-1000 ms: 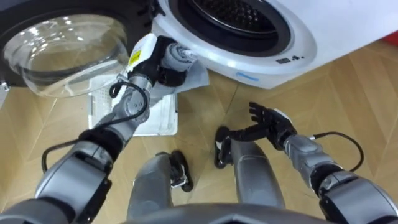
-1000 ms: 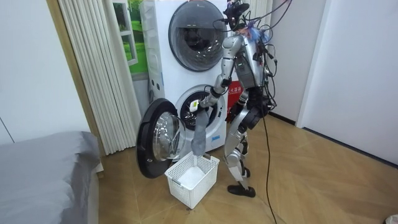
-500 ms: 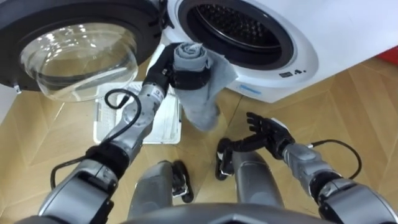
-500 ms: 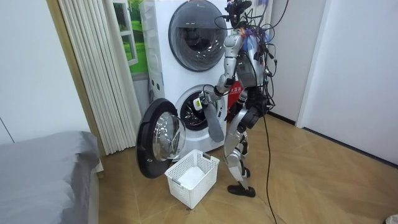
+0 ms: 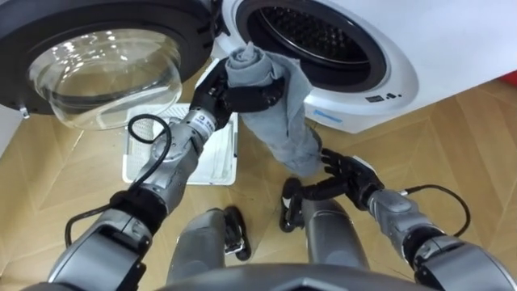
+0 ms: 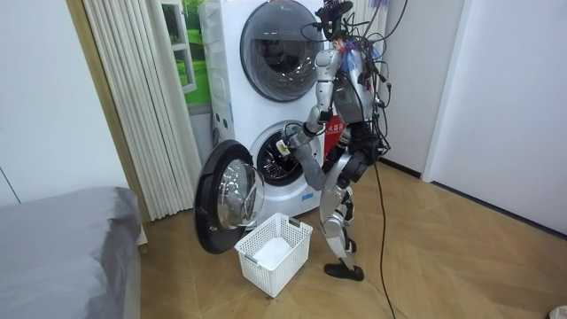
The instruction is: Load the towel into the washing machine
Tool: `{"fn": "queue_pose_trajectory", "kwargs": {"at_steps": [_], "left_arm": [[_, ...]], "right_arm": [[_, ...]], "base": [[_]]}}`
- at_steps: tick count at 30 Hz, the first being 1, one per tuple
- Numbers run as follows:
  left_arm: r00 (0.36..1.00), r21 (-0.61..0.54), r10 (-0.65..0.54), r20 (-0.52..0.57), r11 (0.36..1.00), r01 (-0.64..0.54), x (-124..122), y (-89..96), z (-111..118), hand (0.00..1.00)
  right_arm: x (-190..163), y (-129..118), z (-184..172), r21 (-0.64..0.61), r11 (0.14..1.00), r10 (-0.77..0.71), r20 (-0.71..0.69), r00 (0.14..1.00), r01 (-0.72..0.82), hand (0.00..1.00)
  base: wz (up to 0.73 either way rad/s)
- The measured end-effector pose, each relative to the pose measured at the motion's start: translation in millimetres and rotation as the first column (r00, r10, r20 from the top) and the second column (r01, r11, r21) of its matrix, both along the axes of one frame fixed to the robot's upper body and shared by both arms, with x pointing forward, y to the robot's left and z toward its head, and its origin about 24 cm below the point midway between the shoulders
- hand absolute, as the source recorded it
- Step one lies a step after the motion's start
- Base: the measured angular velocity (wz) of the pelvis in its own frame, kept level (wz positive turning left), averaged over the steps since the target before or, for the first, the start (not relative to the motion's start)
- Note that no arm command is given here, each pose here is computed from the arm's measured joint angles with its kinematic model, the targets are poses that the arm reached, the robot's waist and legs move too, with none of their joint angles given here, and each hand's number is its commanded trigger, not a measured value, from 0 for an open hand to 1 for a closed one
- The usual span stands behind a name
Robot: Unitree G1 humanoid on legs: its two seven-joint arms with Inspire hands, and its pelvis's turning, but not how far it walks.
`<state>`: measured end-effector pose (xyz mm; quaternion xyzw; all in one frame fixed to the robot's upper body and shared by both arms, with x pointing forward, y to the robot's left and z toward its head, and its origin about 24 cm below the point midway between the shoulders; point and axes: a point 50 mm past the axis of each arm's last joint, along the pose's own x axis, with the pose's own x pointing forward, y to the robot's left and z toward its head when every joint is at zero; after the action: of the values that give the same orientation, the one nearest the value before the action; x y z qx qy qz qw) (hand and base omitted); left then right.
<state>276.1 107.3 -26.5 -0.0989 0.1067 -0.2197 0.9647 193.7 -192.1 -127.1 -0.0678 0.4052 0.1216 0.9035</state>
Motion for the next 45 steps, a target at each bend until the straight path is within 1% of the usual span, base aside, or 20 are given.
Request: {"fn": "queue_pose_trajectory", "kwargs": {"at_steps": [7,14,17,28,33,35,39,45], "left_arm": [[0.996,-0.068,-0.055,-0.069,0.996,0.05,-4,-4.2,-5,1.0],[0.986,-0.056,-0.115,-0.12,0.993,0.108,-14,-4.4,-16,1.0],[0.983,-0.056,-0.12,-0.142,0.992,0.114,-17,-3.3,-19,1.0],[0.979,-0.061,-0.139,-0.151,0.989,0.131,-18,-3.3,-20,1.0],[0.97,-0.088,-0.17,-0.175,0.984,0.157,-22,-5.6,-23,1.0],[0.967,-0.114,-0.181,-0.18,0.98,0.162,-23,-6.2,-23,1.0],[0.964,-0.131,-0.201,-0.174,0.975,0.18,-23,-9.2,-22,1.0],[0.959,-0.272,-0.218,-0.179,0.948,0.164,-24,-19.6,-18,1.0]], "right_arm": [[-1,0,-1,-0.002,1.0,0.011,-0.015,1.0,-0.011,0.0],[-2,-2,-2,-0.037,0.999,0.025,-0.036,0.999,-0.027,0.0],[-2,-2,-2,-0.045,0.999,0.022,-0.038,0.999,-0.024,0.0],[3,-3,1,-0.048,0.999,0.024,-0.014,1.0,-0.025,0.0],[5,-4,2,-0.053,0.998,0.025,-0.015,1.0,-0.025,0.0],[5,-5,3,-0.057,0.998,0.025,-0.013,1.0,-0.025,0.0],[7,-8,5,-0.064,0.998,0.027,-0.001,1.0,-0.027,0.0],[9,-5,6,-0.058,0.998,0.022,0.015,1.0,-0.021,0.0]], "base": [[0.0],[0.0],[-0.01],[-0.01],[0.0],[0.0],[0.0],[0.0]]}}
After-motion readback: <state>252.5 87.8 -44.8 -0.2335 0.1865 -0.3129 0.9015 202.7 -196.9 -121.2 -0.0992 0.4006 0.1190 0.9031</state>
